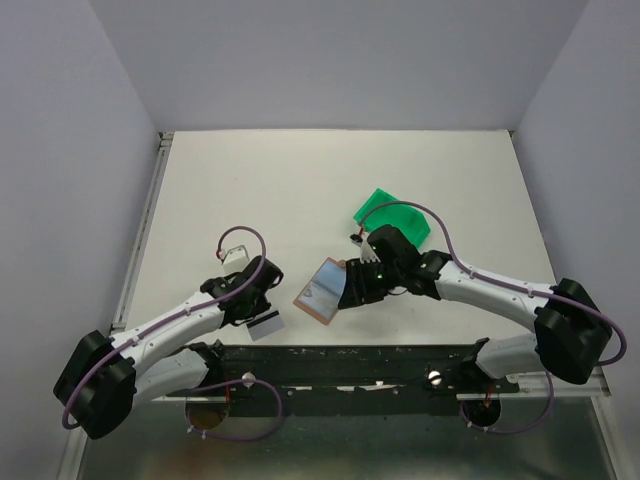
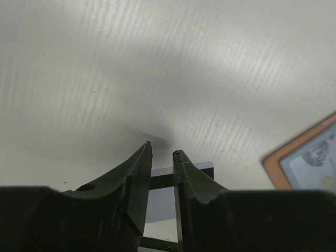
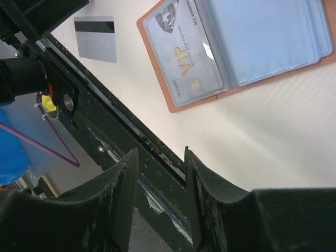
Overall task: Put the credit cards into the card holder
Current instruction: Move the credit card to the corner of the board.
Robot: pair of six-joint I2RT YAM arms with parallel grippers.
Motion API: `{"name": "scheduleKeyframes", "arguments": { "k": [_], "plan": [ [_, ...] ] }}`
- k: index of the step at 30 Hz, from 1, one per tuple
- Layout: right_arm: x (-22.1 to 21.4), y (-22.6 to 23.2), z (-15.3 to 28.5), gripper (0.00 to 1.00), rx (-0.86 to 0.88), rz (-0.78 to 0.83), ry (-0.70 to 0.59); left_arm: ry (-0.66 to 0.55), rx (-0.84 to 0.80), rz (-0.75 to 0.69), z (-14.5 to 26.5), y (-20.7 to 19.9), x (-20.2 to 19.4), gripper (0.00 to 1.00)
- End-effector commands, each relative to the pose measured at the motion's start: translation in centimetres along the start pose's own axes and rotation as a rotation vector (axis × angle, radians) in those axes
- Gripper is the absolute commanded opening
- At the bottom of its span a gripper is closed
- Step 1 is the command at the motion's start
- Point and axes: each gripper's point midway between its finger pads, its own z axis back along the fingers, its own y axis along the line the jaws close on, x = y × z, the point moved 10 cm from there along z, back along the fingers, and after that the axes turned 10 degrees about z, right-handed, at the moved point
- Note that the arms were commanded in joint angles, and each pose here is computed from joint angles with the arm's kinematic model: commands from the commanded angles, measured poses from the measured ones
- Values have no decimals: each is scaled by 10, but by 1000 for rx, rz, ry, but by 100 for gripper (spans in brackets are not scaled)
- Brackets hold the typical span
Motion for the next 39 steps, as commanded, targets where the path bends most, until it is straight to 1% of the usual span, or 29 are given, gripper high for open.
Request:
{"name": "scheduleKeyframes", "arguments": {
  "k": [1,3,4,10,19,31,35,39],
  "plan": [
    [-2,1,2,49,31,-5,-18,-17,113,26,-7,20,-3,38],
    [-2,2,2,49,33,-3,-18,-15,136,37,-8,24,-5,38],
    [-2,2,3,49,33,-6,-18,-12,138,34,-9,25,-6,35],
    [1,5,5,49,47,-3,-32,6,198,8,-5,23,-8,38],
    [-1,6,11,49,52,0,-44,35,210,-43,6,17,-18,38],
    [-4,7,14,49,50,9,-47,87,147,-88,12,0,-31,36],
    [-4,6,14,49,46,11,-46,126,102,-86,10,-7,-42,36],
    [-4,5,15,49,40,7,-46,148,97,-102,12,-9,-53,35]
  ]
}}
